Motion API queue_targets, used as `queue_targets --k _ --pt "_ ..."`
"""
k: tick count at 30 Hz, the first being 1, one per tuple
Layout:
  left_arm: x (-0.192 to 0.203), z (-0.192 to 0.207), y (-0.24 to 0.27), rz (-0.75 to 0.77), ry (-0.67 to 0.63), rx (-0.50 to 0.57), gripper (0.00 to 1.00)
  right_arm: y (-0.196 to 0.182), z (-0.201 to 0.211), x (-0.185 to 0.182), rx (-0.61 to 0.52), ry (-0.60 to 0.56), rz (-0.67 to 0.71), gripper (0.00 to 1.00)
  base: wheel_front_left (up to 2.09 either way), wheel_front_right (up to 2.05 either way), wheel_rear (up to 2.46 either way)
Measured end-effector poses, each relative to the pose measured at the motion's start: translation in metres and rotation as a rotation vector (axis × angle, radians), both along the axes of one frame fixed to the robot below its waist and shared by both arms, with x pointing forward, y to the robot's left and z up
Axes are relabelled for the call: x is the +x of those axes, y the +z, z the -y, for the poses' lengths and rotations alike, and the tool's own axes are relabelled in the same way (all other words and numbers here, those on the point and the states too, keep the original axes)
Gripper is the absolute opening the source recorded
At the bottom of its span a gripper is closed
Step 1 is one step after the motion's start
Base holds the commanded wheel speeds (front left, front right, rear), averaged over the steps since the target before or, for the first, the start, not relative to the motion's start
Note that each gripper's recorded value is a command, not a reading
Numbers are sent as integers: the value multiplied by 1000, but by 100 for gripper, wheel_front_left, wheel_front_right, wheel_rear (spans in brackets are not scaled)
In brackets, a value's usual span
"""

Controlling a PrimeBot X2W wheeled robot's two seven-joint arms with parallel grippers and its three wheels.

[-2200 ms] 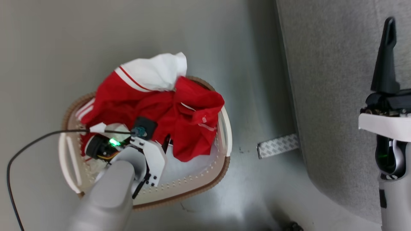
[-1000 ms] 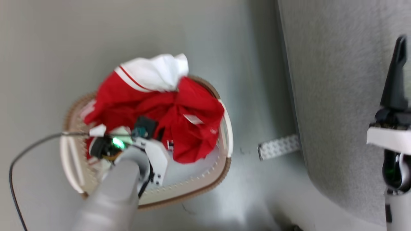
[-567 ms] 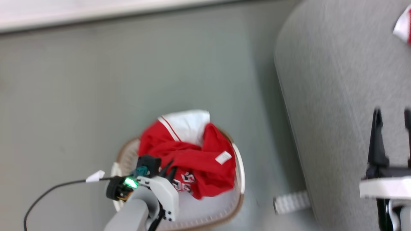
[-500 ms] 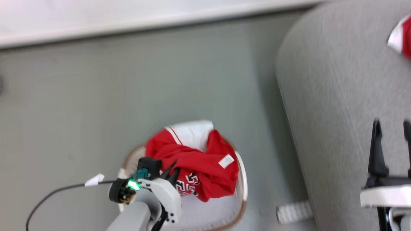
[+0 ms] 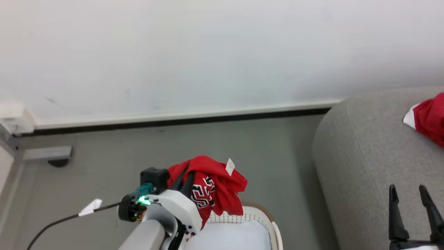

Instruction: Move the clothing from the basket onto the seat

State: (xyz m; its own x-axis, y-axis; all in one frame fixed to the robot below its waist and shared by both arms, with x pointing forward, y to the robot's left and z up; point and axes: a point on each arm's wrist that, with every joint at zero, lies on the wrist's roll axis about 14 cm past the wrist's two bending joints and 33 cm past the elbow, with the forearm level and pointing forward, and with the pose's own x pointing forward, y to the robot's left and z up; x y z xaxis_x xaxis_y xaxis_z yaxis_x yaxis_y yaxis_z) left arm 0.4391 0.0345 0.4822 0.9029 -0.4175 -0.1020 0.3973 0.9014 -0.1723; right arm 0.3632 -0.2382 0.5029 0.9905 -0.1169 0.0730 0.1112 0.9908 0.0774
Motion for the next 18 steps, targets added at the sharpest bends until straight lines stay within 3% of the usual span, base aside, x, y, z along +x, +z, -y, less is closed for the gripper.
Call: queue_targets --k 7,18 --pt "-9 -21 73 170 51 -23 0 11 -15 -18 5 42 38 100 0 0 0" --pt "-27 -34 111 242 65 -5 0 9 -22 -41 7 61 40 100 0 0 0"
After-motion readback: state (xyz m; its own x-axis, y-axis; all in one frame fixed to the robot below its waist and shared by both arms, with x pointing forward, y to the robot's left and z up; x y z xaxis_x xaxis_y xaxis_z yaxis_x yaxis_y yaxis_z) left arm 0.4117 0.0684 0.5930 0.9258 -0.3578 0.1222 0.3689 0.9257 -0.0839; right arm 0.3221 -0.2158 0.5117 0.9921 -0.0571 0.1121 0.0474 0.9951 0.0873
